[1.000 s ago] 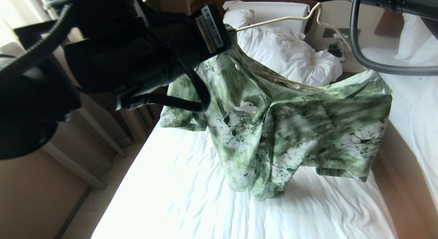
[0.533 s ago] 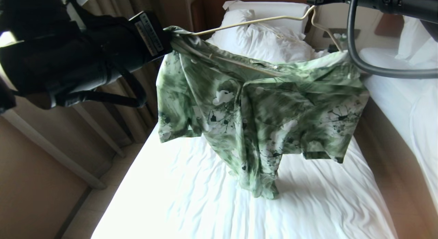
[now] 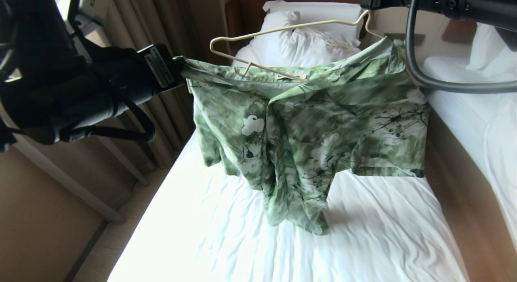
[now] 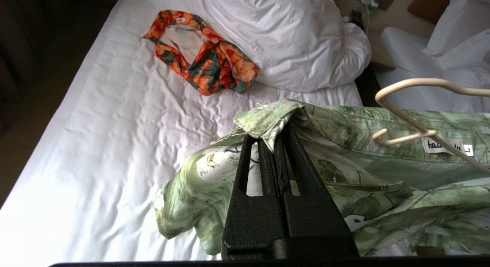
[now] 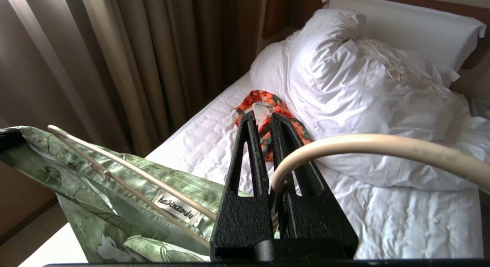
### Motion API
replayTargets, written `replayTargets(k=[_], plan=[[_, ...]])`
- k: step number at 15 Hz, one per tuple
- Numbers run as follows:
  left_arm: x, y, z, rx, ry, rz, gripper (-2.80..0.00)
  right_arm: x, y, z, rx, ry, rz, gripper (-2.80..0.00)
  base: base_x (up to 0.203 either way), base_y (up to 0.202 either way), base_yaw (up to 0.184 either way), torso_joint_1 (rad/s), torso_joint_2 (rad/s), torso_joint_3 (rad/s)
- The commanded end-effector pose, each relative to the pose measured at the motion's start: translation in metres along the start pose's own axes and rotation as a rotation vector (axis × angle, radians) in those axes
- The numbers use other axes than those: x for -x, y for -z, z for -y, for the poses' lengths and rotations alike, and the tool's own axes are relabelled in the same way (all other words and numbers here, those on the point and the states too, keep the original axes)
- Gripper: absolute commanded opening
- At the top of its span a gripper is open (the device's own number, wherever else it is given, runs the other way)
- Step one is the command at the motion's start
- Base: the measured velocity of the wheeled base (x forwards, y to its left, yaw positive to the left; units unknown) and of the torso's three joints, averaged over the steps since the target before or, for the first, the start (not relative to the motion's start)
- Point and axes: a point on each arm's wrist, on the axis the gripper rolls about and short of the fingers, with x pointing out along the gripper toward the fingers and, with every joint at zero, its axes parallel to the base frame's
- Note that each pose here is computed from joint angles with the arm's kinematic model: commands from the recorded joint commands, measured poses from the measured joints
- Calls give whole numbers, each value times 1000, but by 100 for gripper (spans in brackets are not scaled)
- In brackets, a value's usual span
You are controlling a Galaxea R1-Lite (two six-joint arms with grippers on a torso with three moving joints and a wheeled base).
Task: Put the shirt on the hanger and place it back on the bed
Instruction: Take the clothes hanger out of the clothes
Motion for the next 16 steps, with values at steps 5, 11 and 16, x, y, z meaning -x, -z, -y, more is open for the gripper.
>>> replayTargets(k=[5,11,16], plan=[[-9,47,-6,-24,-27,-138,-280,-36,36,-22,4,-15,-22,-280,0,0,0,0,0,0],[-8,83,-32,-25,-51,-250,0,-52,62,-38,8,-37,-61,-280,0,0,0,0,0,0],[25,96,-60,-26,-126,-273,-280,-72,107,-54,-26,-22,-97,-280,0,0,0,0,0,0]])
